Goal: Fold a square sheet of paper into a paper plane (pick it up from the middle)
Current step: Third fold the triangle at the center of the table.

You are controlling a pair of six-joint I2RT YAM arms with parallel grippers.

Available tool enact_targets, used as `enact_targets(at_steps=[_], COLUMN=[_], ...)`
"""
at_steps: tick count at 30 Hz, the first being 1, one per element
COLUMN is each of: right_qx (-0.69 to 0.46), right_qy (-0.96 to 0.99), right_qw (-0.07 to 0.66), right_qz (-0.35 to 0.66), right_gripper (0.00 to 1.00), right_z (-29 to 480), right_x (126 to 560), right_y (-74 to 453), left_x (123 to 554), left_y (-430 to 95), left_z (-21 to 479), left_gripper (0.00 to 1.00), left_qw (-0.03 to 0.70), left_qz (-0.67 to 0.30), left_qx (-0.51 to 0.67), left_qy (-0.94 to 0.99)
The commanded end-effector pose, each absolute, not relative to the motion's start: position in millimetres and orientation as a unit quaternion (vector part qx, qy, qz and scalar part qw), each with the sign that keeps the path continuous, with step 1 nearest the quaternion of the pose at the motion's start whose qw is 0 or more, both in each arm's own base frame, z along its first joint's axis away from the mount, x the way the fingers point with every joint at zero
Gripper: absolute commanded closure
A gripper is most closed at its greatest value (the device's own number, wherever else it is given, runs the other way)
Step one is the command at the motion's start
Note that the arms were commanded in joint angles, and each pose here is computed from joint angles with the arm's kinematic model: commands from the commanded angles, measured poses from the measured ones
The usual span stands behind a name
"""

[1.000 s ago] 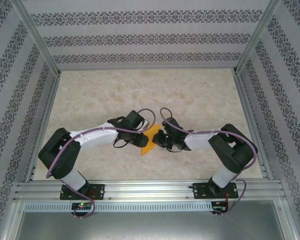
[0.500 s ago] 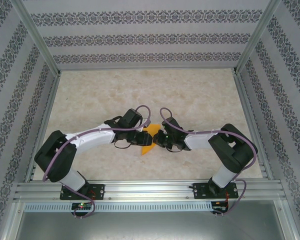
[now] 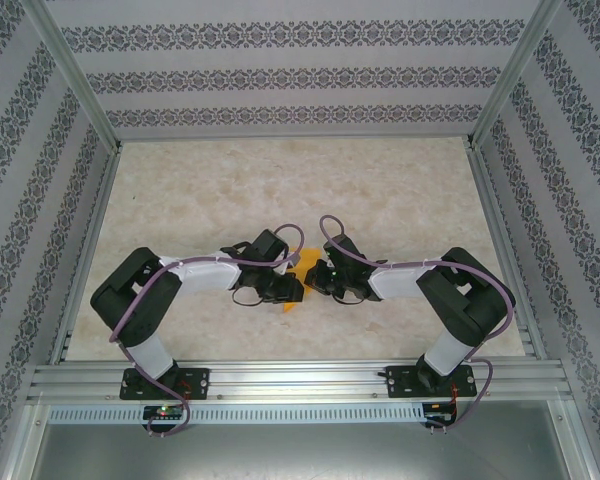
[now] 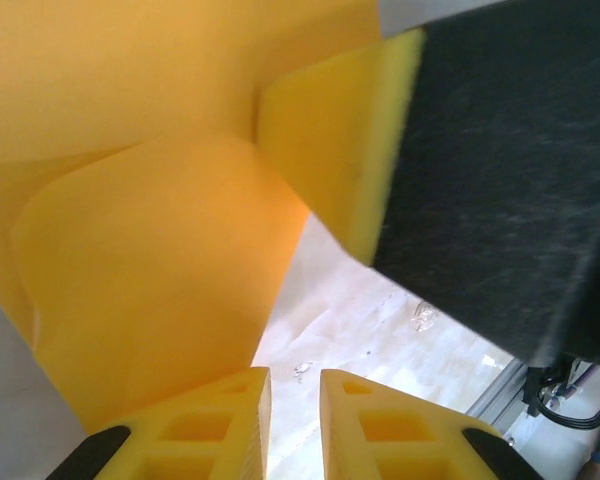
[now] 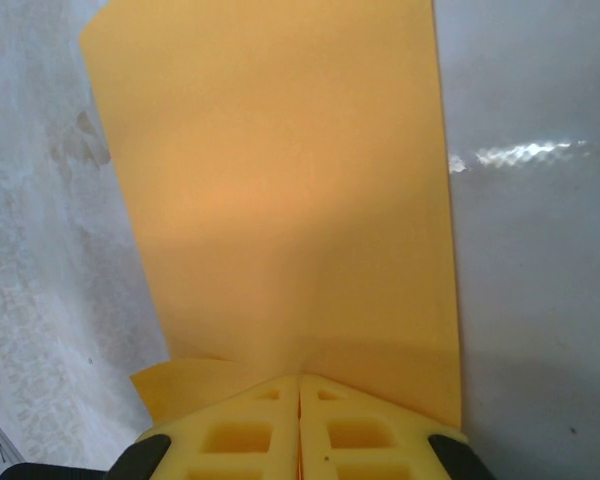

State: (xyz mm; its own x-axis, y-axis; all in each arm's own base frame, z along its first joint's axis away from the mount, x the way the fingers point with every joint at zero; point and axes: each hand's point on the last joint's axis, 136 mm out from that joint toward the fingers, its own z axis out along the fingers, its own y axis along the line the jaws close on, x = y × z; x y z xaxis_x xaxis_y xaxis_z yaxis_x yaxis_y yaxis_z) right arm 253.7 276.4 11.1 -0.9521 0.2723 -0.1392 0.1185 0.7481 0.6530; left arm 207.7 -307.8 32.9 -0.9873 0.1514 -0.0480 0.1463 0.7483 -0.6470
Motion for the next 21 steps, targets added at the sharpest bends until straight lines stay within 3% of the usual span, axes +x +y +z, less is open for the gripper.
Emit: enact_targets(at_steps=[1, 21], right_qx=[0.113, 0.113], right_qy=[0.952, 0.958], right_qw=[0.085, 0.078], right_qz=[0.272, 0.251], right_gripper=[0.92, 0.92], right_z=[-23, -29], right_x=[236, 234], right_y=[256, 250], left_x=[210, 170], left_y=[-302, -267], left_z=[21, -4], left_gripper=[0.79, 0.79], left_qw=[0.001, 0.047], left_qz=[0.337, 0.298], left_qx=[-0.072, -0.061], left_qy=[-0.939, -0.952])
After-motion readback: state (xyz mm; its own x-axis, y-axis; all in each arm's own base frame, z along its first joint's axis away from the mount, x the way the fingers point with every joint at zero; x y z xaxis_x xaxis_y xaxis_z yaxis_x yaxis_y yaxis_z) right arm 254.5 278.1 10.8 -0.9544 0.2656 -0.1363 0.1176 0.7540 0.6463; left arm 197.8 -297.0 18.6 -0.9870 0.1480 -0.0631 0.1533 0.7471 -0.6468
